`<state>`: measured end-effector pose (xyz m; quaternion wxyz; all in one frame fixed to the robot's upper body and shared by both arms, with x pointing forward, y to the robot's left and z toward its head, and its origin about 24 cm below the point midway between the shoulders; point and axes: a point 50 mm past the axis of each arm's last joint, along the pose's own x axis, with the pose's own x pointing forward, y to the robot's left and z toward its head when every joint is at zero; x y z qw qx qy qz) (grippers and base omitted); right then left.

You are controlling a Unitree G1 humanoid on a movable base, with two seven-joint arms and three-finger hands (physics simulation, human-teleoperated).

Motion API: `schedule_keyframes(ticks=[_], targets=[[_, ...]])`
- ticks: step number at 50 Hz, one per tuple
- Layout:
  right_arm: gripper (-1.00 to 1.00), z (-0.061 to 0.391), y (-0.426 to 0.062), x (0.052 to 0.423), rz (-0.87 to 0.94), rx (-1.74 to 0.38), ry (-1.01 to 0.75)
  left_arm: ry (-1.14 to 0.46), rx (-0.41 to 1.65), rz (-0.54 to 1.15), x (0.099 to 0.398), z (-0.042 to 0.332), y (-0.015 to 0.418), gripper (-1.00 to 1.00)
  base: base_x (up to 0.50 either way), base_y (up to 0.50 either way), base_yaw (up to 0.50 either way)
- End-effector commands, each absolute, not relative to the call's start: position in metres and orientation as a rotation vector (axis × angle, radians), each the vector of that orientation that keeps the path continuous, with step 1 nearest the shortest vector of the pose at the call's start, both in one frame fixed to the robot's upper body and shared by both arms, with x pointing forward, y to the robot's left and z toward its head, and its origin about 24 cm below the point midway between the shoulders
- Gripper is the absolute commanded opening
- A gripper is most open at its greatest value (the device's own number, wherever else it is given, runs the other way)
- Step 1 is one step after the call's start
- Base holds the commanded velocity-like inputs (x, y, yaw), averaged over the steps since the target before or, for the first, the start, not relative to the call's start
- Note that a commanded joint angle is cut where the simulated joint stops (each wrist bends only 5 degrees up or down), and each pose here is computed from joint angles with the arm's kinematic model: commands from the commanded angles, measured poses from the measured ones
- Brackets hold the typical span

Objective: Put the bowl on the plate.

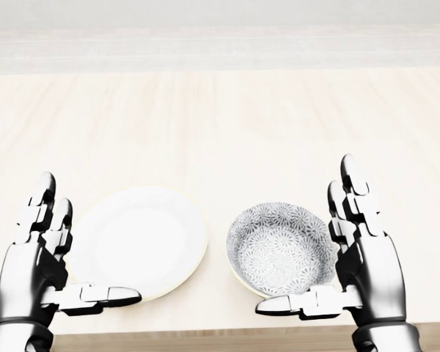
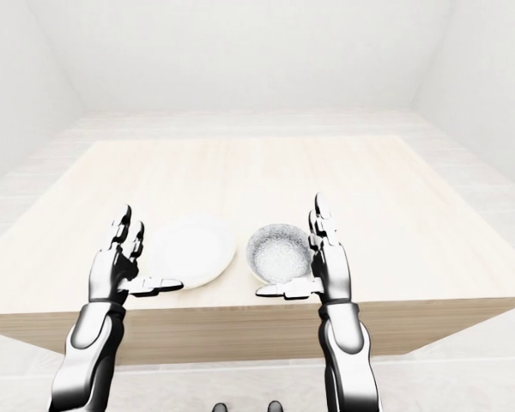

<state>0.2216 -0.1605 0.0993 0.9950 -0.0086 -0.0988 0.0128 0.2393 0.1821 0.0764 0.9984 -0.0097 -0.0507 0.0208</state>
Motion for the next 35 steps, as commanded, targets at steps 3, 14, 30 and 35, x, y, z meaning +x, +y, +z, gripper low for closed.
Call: schedule_keyframes(ticks=[3, 14, 30, 35], targets=[[1.0, 0.103, -0.157, 0.221, 0.031, -0.021, -0.215, -0.133, -0.015, 0.061, 0.238, 0.084, 0.19, 1.0, 0.0, 0.5, 0.0], [1.0, 0.107, -0.16, 0.219, 0.016, -0.024, -0.231, -0.175, -0.011, 0.068, 0.238, 0.094, 0.192, 1.0, 0.0, 0.5, 0.0], [1.0, 0.11, -0.164, 0.218, -0.002, 0.005, -0.246, -0.149, -0.007, 0.066, 0.243, 0.088, 0.192, 1.0, 0.0, 0.25, 0.0], [1.0, 0.121, -0.169, 0.22, -0.057, 0.095, -0.302, -0.152, -0.005, 0.063, 0.243, 0.089, 0.191, 1.0, 0.0, 0.0, 0.0]])
